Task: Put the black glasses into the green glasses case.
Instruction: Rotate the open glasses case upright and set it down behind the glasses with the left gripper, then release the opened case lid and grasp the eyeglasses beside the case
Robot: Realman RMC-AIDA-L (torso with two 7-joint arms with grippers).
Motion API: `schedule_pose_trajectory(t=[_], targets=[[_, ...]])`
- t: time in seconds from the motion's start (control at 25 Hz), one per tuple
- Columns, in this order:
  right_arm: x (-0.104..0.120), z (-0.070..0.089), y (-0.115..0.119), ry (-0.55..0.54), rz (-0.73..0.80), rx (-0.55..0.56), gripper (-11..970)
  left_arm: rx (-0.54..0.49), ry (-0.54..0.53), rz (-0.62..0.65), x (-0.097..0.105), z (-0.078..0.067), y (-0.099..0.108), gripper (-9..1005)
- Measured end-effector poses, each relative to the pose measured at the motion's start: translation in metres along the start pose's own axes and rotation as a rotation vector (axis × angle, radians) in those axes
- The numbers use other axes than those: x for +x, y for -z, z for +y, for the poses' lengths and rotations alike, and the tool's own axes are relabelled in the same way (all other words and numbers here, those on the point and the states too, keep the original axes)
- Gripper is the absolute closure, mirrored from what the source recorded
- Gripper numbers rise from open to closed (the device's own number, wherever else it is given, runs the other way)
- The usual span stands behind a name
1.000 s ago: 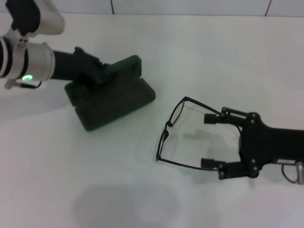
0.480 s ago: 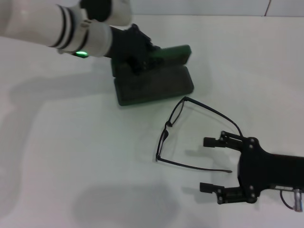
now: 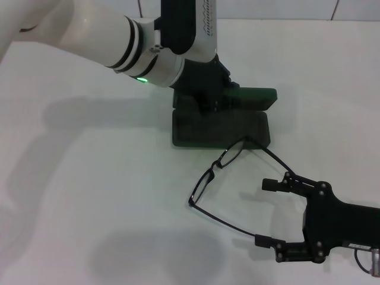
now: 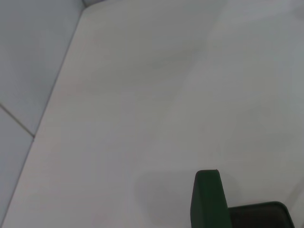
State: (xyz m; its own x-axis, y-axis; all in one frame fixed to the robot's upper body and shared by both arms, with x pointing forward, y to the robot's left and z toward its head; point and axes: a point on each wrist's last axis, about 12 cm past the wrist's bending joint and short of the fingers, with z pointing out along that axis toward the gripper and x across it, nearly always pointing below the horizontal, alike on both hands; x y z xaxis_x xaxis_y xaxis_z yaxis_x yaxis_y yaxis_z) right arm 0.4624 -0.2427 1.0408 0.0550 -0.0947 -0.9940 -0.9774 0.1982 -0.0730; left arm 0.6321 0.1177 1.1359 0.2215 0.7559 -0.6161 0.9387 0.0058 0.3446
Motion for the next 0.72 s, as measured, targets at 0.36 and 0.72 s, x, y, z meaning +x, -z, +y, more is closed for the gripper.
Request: schedule_pose_trajectory(t=[0.36,0.72], targets=[[0.000,-0.001,0.003,0.001,-0.001,0.014,87,-0.054,0.105,-0.094,-0.011,0.006,0.002,688],[-0.026,-0.038,-0.008,0.129,-0.050,0.036,87,-0.095,0.349,-0.388,-0.002,-0.015,0.034,446]])
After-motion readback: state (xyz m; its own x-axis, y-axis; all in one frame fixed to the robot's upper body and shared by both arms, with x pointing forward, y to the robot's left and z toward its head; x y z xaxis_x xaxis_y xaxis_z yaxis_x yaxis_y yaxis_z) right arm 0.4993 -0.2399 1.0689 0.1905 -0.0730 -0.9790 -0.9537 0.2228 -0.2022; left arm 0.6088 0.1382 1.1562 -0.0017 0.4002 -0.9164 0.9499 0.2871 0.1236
